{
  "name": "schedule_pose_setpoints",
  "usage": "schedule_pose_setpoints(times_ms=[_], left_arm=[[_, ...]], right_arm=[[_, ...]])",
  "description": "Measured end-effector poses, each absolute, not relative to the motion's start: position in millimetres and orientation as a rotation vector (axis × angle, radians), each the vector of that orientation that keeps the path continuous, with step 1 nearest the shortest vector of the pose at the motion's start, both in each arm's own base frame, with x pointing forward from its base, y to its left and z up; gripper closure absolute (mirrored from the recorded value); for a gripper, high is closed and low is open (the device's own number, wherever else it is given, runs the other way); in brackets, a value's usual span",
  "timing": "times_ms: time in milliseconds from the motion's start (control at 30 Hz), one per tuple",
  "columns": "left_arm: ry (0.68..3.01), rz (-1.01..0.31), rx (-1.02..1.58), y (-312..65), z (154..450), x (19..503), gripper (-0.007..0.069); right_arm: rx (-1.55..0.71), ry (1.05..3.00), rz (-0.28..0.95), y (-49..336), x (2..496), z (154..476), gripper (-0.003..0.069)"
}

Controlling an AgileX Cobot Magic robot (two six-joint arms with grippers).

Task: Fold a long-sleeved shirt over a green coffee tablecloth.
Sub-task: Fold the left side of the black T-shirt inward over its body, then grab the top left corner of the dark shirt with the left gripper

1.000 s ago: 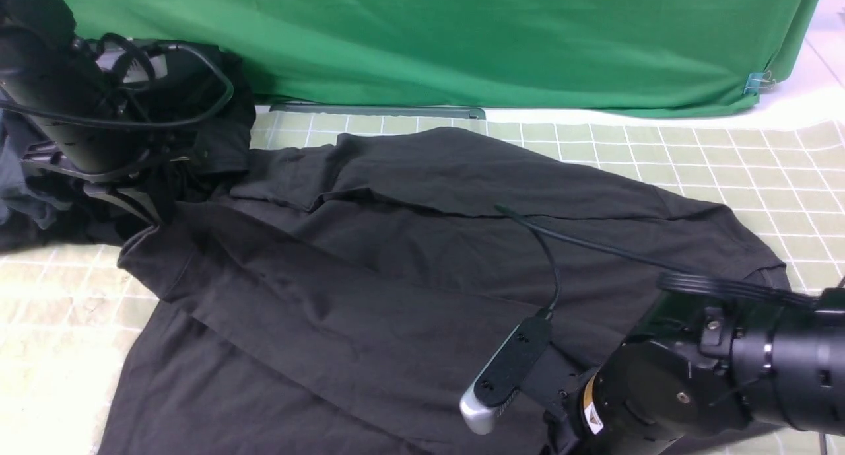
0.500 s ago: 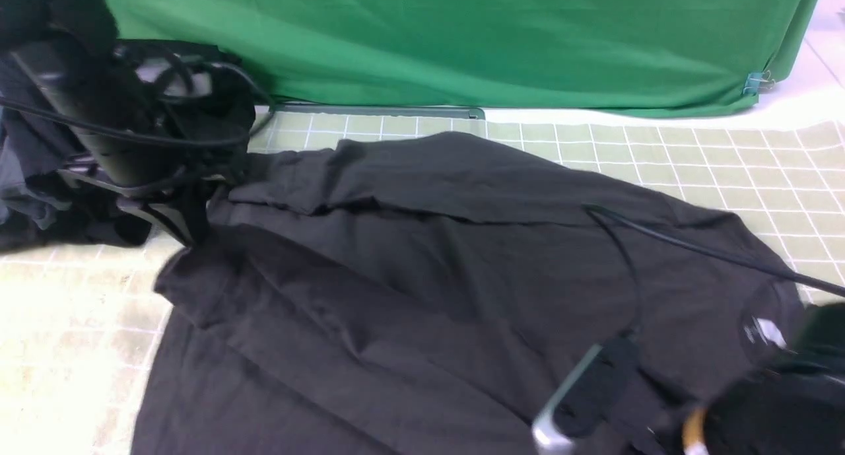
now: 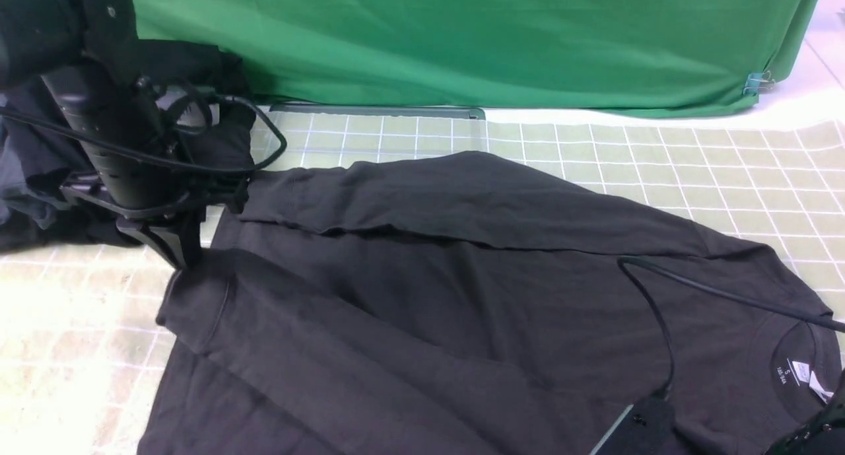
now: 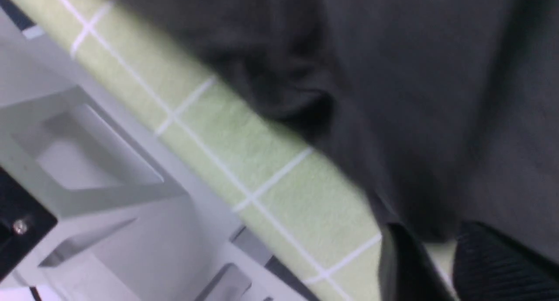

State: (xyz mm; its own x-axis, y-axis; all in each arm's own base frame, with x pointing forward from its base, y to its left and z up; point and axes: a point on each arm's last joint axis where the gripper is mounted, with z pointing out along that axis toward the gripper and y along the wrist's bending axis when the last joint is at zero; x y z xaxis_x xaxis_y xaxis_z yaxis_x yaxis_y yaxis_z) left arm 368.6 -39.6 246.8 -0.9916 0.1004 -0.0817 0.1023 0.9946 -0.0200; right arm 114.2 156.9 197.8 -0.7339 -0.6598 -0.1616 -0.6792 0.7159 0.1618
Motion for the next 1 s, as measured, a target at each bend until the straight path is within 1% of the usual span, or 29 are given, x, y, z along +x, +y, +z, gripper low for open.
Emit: schedule_pose_setpoints(times_ms=[67,100,133,200,367,533,600,633,667,700,800,867,1000], left_arm=[[3.08,-0.017,0.153,-38.8,236.1,372.3,0.0618],[3.082,-0.016,0.153,-38.8,235.5,372.5,0.0618],[3.081,-0.004,0.157,-38.3,232.0,374.3,0.0618],[3.071,-0.005,0.173,-38.6,229.1,376.7,0.0616],[3.031,-0.006,0.203,-39.1,225.1,382.2,0.0585],[2.988,0.013,0.209,-38.4,225.4,386.7,0.0414],[2.971,0.017,0.164,-38.1,230.1,389.5,0.033],[2.963,0.014,0.137,-38.3,231.8,391.0,0.0309],[2.936,0.009,0.118,-38.7,236.6,395.0,0.0265],[2.916,0.003,0.104,-39.2,239.0,398.1,0.0244],[2.851,-0.026,0.047,-41.5,242.9,411.2,0.0207],[2.826,-0.048,-0.013,-43.2,240.5,421.8,0.0202],[2.825,-0.028,-0.122,-43.3,220.6,445.6,0.0204]], right_arm=[[-1.119,2.849,0.31,155.4,112.4,199.5,0.0317],[-1.121,2.852,0.309,155.4,112.4,200.0,0.0305],[-1.125,2.855,0.307,155.8,112.5,201.5,0.0275],[-1.125,2.847,0.314,157.7,114.0,205.1,0.025],[-1.114,2.815,0.335,162.3,117.9,211.7,0.0245],[-1.104,2.796,0.346,163.9,119.6,212.7,0.0245],[-1.1,2.788,0.351,164.5,120.2,212.9,0.0245],[-1.098,2.785,0.352,164.7,120.4,212.9,0.0244],[-1.096,2.781,0.354,164.9,120.7,213.0,0.0244],[-1.094,2.778,0.356,165.2,120.9,213.1,0.0244],[-1.088,2.767,0.362,165.9,121.7,213.3,0.0244],[-1.086,2.763,0.364,166.2,122.1,213.4,0.0244],[-1.08,2.752,0.37,166.9,122.8,213.7,0.0244]])
